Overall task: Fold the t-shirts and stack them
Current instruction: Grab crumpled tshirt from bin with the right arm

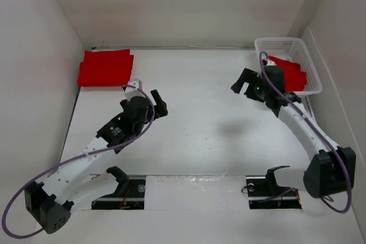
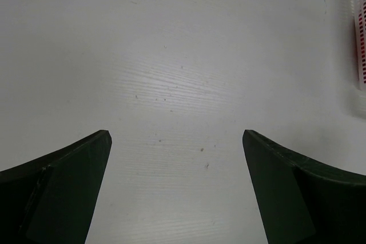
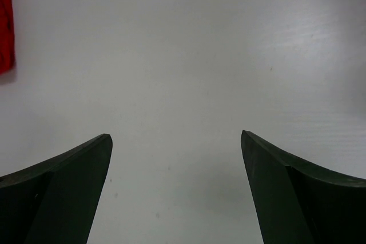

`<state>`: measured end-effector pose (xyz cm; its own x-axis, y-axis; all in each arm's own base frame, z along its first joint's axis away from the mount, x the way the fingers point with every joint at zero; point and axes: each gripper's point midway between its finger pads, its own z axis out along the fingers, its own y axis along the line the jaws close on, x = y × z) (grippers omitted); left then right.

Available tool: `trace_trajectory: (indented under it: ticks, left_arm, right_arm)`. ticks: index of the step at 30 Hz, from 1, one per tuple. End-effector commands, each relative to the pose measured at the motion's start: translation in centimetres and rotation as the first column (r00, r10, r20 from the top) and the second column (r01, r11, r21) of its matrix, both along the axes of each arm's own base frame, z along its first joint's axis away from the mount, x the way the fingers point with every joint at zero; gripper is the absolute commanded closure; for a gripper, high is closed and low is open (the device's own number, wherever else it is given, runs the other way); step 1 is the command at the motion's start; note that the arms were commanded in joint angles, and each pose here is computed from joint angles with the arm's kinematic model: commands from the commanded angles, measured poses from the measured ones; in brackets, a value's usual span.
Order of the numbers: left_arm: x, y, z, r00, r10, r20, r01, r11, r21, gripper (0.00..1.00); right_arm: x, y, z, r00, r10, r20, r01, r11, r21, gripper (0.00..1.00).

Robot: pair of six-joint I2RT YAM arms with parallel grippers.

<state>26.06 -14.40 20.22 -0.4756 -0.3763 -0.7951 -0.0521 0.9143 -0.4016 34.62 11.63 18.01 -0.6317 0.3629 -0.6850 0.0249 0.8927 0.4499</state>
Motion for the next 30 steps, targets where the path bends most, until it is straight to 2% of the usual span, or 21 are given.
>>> trace_trajectory:
  ticks: [1,2,4,5,6,8,9,10,11,12,13,14,15,17,19,23,25,26,28,30]
  left_arm:
    - [1.3,-1.8,1.0,0.998,-0.042,0.040,0.043,0.999,-0.019,0.00]
    - [1.5,-2.3,1.1,0.997,-0.063,0.041,0.064,0.998,-0.018,0.00]
    - [2.4,-3.2,1.5,0.995,-0.088,0.044,0.087,0.996,0.007,0.00]
    - [2.7,-3.4,1.5,0.995,-0.088,0.039,0.088,0.996,0.011,0.00]
    - [3.3,-3.4,1.7,0.995,-0.085,0.044,0.084,0.996,0.021,0.00]
    - [4.5,-3.9,1.4,0.996,-0.089,0.019,0.088,0.995,0.035,0.00]
    - [4.9,-4.0,1.1,0.996,-0.093,0.005,0.092,0.995,0.033,0.00]
    - [5.4,-4.3,1.5,0.995,-0.099,0.002,0.099,0.995,0.022,0.00]
    - [5.9,-4.3,0.1,0.996,-0.086,-0.028,0.087,0.995,0.049,0.00]
    - [6.2,-4.5,0.3,0.996,-0.085,-0.027,0.087,0.995,0.049,0.00]
    - [6.8,-4.4,0.3,0.997,-0.069,-0.024,0.070,0.995,0.070,0.00]
    - [7.0,-4.3,0.8,0.998,-0.055,-0.012,0.056,0.996,0.072,0.00]
    - [7.1,-4.3,0.4,0.998,-0.055,-0.023,0.057,0.995,0.079,0.00]
    - [7.4,-4.4,1.2,0.999,-0.047,-0.005,0.048,0.996,0.073,0.00]
    - [7.6,-4.3,1.4,0.999,-0.038,0.007,0.037,0.997,0.071,0.00]
    - [7.9,-4.0,1.7,1.000,-0.017,0.023,0.015,0.997,0.075,0.00]
    - [8.2,-3.9,1.8,1.000,-0.008,0.026,0.005,0.997,0.079,0.00]
    - [8.2,-3.9,1.8,1.000,-0.008,0.026,0.005,0.997,0.080,0.00]
    - [8.2,-3.8,2.0,1.000,0.000,0.027,-0.003,0.996,0.084,0.00]
    - [8.2,-3.8,2.0,1.000,0.000,0.027,-0.003,0.996,0.084,0.00]
  right_arm:
    - [5.4,-4.4,3.8,0.990,-0.111,0.087,0.109,0.994,0.028,0.00]
    - [6.9,-5.6,5.1,0.985,-0.135,0.108,0.133,0.991,0.021,0.00]
    - [9.2,-7.9,3.0,0.985,-0.165,0.045,0.166,0.986,-0.010,0.00]
    - [11.1,-10.3,4.8,0.973,-0.217,0.078,0.219,0.976,-0.020,0.00]
    - [12.1,-11.6,2.2,0.968,-0.251,-0.003,0.250,0.967,-0.045,0.00]
    - [14.1,-15.3,1.2,0.935,-0.354,-0.027,0.350,0.932,-0.100,0.00]
    - [15.5,-16.5,2.6,0.924,-0.383,-0.010,0.379,0.919,-0.110,0.00]
    - [16.8,-17.6,-0.2,0.917,-0.395,-0.060,0.382,0.911,-0.154,0.00]
    - [17.6,-19.0,-0.9,0.903,-0.425,-0.066,0.407,0.894,-0.187,0.00]
    - [18.7,-20.5,0.3,0.891,-0.451,-0.053,0.434,0.880,-0.192,0.00]
    - [20.3,-22.4,-0.9,0.876,-0.478,-0.064,0.455,0.864,-0.216,0.00]
    - [20.6,-23.3,-4.4,0.859,-0.493,-0.137,0.452,0.857,-0.247,0.00]
    - [21.2,-24.1,-2.8,0.856,-0.508,-0.099,0.474,0.846,-0.242,0.00]
    - [21.7,-25.4,-6.8,0.838,-0.517,-0.175,0.463,0.844,-0.271,0.00]
    - [22.0,-26.6,-8.0,0.821,-0.536,-0.197,0.475,0.832,-0.287,0.00]
    - [21.2,-27.7,-13.7,0.769,-0.577,-0.274,0.471,0.802,-0.367,0.00]
    - [20.8,-28.2,-14.6,0.745,-0.599,-0.293,0.477,0.786,-0.394,0.00]
    - [20.2,-28.2,-15.1,0.723,-0.616,-0.314,0.483,0.775,-0.407,0.01]
    - [20.3,-28.5,-15.0,0.721,-0.624,-0.302,0.491,0.767,-0.413,0.11]
    - [20.2,-28.2,-14.9,0.719,-0.630,-0.293,0.490,0.758,-0.430,0.30]
